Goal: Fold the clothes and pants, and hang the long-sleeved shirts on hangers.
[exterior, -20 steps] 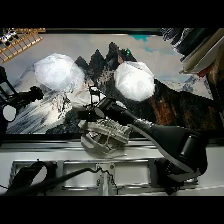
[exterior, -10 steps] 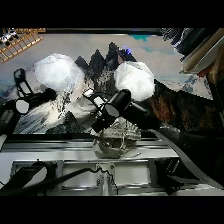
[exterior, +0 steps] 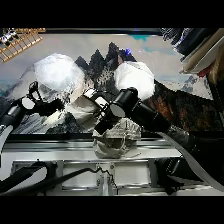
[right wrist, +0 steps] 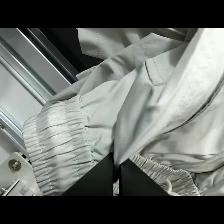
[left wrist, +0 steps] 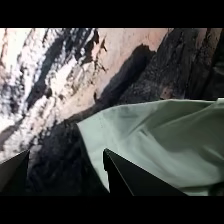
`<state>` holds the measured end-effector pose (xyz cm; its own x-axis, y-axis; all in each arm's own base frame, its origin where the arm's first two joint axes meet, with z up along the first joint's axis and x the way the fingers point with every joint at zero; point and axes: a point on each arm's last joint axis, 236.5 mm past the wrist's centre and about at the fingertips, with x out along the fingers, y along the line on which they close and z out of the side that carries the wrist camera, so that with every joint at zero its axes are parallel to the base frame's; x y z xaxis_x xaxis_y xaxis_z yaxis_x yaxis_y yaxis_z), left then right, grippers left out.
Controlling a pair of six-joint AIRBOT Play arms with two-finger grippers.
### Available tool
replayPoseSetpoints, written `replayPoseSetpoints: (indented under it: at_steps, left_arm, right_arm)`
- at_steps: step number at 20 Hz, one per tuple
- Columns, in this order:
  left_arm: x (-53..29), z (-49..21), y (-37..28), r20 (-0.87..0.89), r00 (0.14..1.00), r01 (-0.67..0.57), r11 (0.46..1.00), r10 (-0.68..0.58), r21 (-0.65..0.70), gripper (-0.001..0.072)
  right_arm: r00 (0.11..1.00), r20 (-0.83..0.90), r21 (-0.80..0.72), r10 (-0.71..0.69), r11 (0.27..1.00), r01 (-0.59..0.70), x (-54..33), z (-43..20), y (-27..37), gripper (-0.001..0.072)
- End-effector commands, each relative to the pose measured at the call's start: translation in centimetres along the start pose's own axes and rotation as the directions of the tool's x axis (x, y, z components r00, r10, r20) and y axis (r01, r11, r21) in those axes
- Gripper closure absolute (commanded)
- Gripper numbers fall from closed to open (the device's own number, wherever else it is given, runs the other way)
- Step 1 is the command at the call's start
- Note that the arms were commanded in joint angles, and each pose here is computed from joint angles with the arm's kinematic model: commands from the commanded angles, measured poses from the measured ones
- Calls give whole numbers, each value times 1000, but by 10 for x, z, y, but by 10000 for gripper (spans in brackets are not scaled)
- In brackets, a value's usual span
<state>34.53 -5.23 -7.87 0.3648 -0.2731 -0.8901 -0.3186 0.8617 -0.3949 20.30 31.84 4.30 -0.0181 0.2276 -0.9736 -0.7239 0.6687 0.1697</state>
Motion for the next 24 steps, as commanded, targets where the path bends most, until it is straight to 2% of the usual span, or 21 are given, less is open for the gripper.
replayPoseSetpoints:
  at_steps: [1, 4, 6, 8, 10, 12, 14, 17, 20, 24]
  left_arm:
    - [16, -10, -16, -57, 994, 89, 992, -95, -93, 194]
    - [25, -12, -25, -75, 987, 132, 984, -142, -122, 206]
    - [30, -12, -27, -71, 986, 142, 983, -151, -117, 259]
    - [35, -7, -26, -48, 988, 138, 983, -145, -125, 380]
    - [37, 3, -28, -5, 989, 147, 980, -149, -131, 706]
    - [28, 16, -39, 24, 983, 183, 979, -182, -85, 703]
    - [1, 41, -56, 92, 971, 221, 975, -222, 18, 705]
    - [-78, 98, -89, 311, 902, 271, 954, -298, 130, 706]
    - [-194, 140, -128, 562, 729, 294, 920, -391, 258, 706]
    - [-345, 127, -168, 718, 467, 290, 857, -515, 426, 707]
  right_arm:
    - [1000, -2, -1, 4, 1000, -4, -1, -1, 1, 678]
    - [1000, -17, 0, 6, 1000, -6, -1, -5, 1, 678]
    - [1000, -21, 1, 11, 1000, -11, -1, -5, 3, 678]
    - [999, -23, 3, 33, 999, -33, -1, -6, 8, 678]
    - [998, -34, 5, 58, 998, -58, -3, -10, 14, 678]
    - [998, -50, -22, 45, 999, -46, -13, -19, 11, 678]
    - [997, -65, -80, -35, 996, 30, -33, -35, -8, 679]
    - [986, -3, -87, -164, 983, 163, -71, -45, -55, 679]
    - [964, 124, -33, -235, 970, 240, -120, -37, -93, 679]
    - [886, 360, 38, -293, 953, 300, -211, -15, -111, 678]
